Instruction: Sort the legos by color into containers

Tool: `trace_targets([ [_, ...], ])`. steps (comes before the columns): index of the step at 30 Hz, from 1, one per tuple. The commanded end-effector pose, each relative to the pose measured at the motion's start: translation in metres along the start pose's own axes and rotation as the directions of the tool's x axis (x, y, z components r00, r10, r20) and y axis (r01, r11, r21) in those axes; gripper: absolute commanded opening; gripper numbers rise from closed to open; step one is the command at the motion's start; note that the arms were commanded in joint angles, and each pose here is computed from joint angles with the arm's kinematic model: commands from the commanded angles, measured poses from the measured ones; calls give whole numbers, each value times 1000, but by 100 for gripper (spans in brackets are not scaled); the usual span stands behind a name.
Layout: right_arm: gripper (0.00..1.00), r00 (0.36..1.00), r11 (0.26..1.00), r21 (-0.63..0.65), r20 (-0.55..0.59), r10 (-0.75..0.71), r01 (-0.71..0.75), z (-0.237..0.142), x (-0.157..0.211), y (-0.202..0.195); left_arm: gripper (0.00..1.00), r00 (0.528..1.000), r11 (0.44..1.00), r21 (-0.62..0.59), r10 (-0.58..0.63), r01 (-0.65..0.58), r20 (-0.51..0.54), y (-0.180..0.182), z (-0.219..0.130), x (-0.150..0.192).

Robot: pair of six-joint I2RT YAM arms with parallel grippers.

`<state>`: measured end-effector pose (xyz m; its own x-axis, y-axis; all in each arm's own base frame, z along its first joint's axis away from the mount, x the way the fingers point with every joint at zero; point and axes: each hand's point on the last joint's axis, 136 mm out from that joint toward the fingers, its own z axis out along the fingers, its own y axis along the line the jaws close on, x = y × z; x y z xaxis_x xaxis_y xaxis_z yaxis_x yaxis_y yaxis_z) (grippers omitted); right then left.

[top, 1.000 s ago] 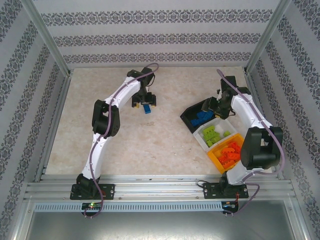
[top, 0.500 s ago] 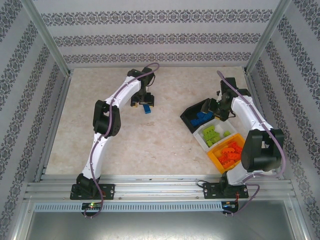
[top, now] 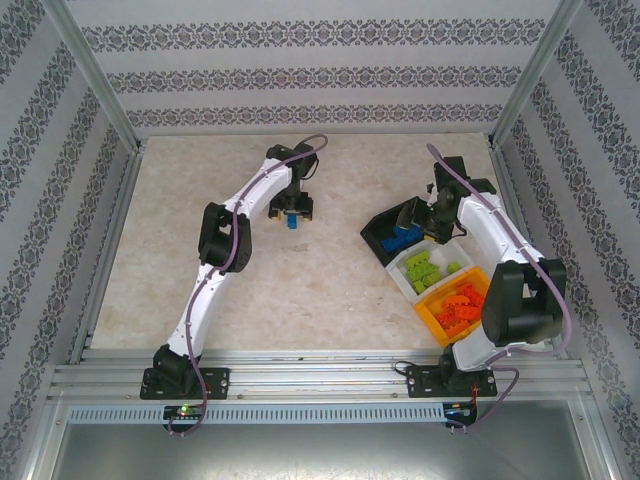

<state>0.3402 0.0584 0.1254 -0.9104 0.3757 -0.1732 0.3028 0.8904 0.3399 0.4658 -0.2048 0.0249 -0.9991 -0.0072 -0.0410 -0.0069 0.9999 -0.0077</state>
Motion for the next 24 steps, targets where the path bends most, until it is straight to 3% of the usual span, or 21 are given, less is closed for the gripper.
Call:
trace_targets([
  [1,68,1000,1000,8,-1,-6,6,-6,9,-1,63,999,1000,-16,3,-4,-49,1,1,11],
  [10,69,1000,1000,7,4,-4,4,-6,10,-2,2,998,999,-29,16,-18,-56,4,0,13],
  [24,69,1000,1000,4,10,-12,12,-10,4,4,0,1000,998,62,10,-9,-16,-10,-29,9],
])
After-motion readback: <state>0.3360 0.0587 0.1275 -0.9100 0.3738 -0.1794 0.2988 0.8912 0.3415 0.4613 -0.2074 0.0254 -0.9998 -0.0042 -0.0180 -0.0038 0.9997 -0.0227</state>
